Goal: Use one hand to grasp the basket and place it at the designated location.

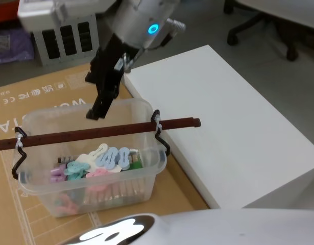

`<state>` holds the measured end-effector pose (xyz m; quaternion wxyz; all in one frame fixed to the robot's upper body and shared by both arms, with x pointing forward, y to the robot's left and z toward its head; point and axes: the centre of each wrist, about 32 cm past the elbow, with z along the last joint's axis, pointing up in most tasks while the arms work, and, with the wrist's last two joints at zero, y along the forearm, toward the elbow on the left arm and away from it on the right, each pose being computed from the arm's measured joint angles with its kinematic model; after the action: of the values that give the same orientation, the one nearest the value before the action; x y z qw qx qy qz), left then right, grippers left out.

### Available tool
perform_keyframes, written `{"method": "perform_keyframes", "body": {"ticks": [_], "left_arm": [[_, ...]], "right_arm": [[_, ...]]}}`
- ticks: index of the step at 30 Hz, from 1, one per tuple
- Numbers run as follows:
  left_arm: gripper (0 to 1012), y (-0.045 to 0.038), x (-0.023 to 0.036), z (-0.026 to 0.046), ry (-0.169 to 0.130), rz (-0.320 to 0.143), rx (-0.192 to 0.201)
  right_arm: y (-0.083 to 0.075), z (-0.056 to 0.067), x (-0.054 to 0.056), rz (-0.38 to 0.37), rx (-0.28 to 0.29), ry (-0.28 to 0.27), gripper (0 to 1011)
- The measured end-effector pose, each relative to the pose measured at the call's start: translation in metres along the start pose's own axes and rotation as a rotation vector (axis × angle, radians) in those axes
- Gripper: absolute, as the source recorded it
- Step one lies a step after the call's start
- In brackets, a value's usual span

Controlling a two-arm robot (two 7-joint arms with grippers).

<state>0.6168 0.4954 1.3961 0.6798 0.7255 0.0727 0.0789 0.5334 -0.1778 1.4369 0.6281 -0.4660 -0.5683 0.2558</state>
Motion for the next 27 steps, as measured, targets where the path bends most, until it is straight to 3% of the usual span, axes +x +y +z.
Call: {"method": "perform_keyframes", "body": {"ticks": [7, 13, 20, 27], "left_arm": [[0, 0.0, 0.0, 0.0, 0.0, 0.0, 0.0], [0, 0.0, 0.0, 0.0, 0.0, 0.0, 0.0], [0, 0.0, 0.0, 0.0, 0.0, 0.0, 0.0], [0, 0.0, 0.0, 0.0, 0.0, 0.0, 0.0]], "right_arm": [[-0.031, -0.003, -0.01, -0.068, -0.014, 0.017, 1001], [-0.042, -0.001, -0.013, -0.092, -0.017, 0.012, 1001], [-0.042, -0.001, -0.013, -0.095, -0.015, 0.011, 1001], [-0.027, -0.001, -0.009, -0.062, -0.016, 0.011, 1001]]}}
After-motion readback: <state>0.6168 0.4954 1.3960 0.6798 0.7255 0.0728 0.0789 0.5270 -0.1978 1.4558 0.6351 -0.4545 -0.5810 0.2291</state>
